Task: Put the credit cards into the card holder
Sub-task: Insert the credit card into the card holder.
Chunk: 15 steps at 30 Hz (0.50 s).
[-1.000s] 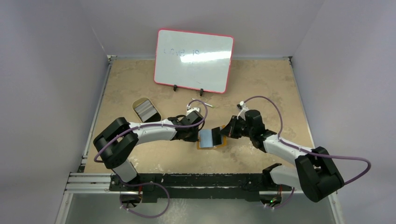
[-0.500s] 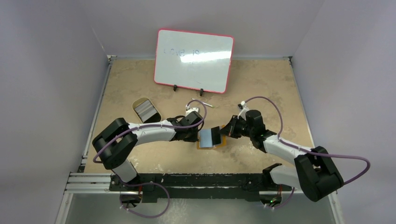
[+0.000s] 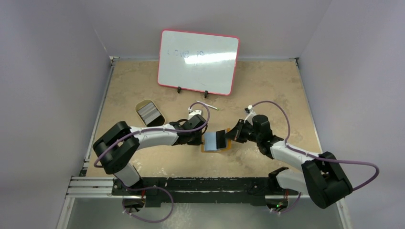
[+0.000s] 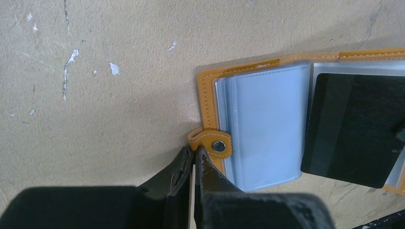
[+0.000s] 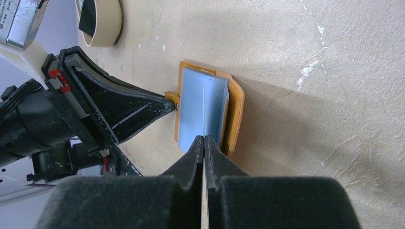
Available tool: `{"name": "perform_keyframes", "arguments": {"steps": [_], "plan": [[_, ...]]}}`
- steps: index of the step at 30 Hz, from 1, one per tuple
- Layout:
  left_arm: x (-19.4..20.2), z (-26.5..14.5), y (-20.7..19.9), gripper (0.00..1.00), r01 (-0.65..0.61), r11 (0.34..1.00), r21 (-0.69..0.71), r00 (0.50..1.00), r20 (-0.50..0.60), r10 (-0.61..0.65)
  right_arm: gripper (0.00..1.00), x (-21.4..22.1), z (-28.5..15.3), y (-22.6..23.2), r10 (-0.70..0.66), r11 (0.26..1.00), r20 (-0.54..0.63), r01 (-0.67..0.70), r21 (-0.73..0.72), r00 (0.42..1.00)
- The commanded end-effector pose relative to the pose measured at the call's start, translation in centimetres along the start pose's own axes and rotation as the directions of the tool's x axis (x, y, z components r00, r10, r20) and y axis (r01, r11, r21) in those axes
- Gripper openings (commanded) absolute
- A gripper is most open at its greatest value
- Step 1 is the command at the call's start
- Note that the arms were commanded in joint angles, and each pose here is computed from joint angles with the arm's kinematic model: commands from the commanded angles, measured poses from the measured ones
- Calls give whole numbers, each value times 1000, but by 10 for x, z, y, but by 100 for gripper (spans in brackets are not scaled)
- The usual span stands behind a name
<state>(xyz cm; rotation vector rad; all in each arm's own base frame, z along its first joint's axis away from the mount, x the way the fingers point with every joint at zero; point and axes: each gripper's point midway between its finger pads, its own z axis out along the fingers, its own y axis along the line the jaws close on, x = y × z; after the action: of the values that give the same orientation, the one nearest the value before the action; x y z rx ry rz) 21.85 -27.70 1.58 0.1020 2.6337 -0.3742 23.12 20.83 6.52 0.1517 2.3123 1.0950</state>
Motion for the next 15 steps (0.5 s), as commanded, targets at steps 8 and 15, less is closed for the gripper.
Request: {"name": "perform_keyframes", "arguments": {"steps": [8, 15], "plan": [[28, 8, 28, 0, 28, 997, -77, 998, -55, -32, 0, -2, 6, -8, 65, 998, 42, -65, 2, 997], [34, 10, 30, 0, 53, 996, -71, 996, -62, -58, 0, -2, 3, -19, 74, 996, 90, -77, 33, 993]]}}
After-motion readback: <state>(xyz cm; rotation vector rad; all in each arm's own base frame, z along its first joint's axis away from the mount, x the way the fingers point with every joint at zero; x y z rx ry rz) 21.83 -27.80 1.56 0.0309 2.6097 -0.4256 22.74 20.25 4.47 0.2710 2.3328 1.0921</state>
